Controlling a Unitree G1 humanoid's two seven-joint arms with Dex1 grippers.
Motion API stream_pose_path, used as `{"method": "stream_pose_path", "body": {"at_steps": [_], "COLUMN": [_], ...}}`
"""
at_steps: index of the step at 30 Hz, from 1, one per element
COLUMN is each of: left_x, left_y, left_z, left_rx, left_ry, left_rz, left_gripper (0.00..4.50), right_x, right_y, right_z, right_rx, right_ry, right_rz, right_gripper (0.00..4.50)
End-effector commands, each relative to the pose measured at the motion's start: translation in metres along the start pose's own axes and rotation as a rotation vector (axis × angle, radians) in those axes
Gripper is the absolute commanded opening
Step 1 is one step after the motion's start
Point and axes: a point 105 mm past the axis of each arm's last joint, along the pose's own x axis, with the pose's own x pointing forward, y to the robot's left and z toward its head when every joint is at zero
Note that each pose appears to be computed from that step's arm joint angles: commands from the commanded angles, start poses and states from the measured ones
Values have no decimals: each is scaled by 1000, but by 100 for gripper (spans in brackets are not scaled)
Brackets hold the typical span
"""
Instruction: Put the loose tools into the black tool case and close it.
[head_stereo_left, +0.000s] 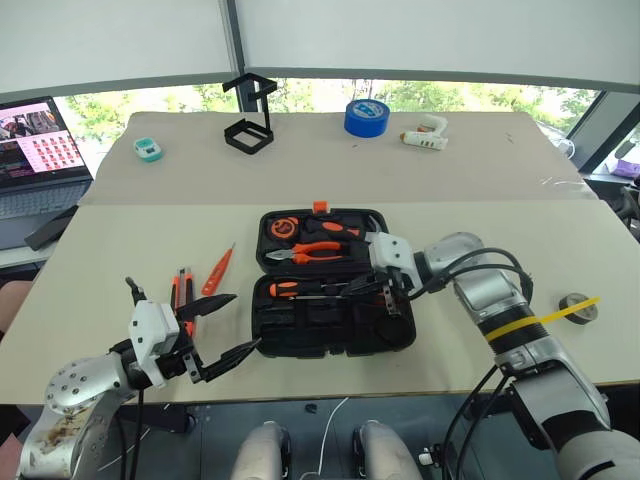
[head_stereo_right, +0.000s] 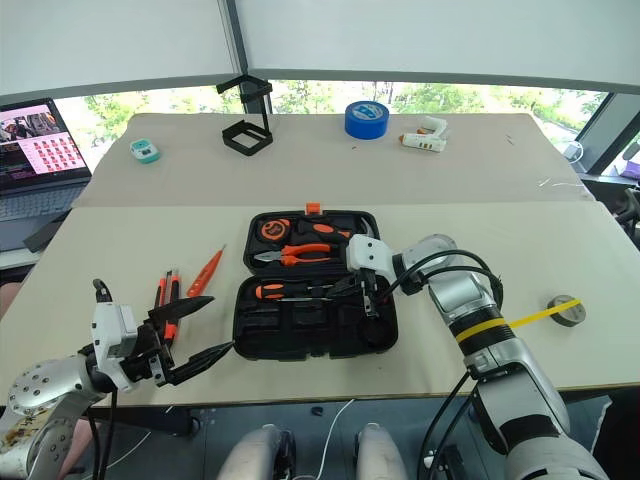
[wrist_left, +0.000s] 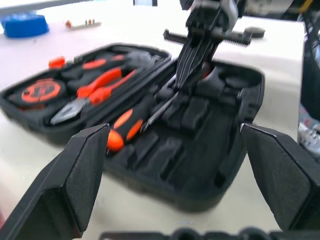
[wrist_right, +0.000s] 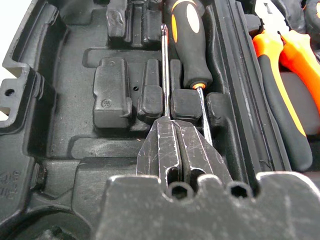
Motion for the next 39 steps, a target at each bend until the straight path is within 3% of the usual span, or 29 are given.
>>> {"method": "stream_pose_path", "body": {"at_steps": [1,4,6,9,12,15,19,21,25,31,35,39], "left_x": [-6,-13,-25,-61,-100,-146,-202,-214,-177,-89,-34,-5], "left_y": [4,7,11,19,29,30,36,39,50,85,95,103], "left_z": [6,6,5,-5,-5,-17,-37,-41,-29,-6,2,4], "left_rx": [33,26,-22,-68,-20,-21,-85,-122,-187,-245,-280,-290], "left_ry": [-7,-6,6,83,95,173,314,342,272,292,399,491], "left_rz": [38,77,125,260,435,599,857,914,796,622,535,551], "left_gripper": [450,450,450,450,450,450,450,450,450,450,450,450], "right_x": [7,5,-12,-55,-85,-105,-120,-127,-137,-130,-122,-114], "right_y": [8,3,-7,-7,-3,18,35,39,31,27,25,26], "right_z": [-15,3,24,24,7,-13,-18,-20,-9,13,27,36], "right_rx": [17,-1,-8,20,28,25,-1,-4,61,8,-23,-37], "right_ry": [71,-40,-192,-303,-295,-238,-298,-334,-494,-543,-555,-559], "right_rz": [35,-1,-79,-163,-271,-318,-428,-512,-626,-579,-527,-491], "right_gripper": [1,1,1,84,183,285,423,446,446,446,446,446]}}
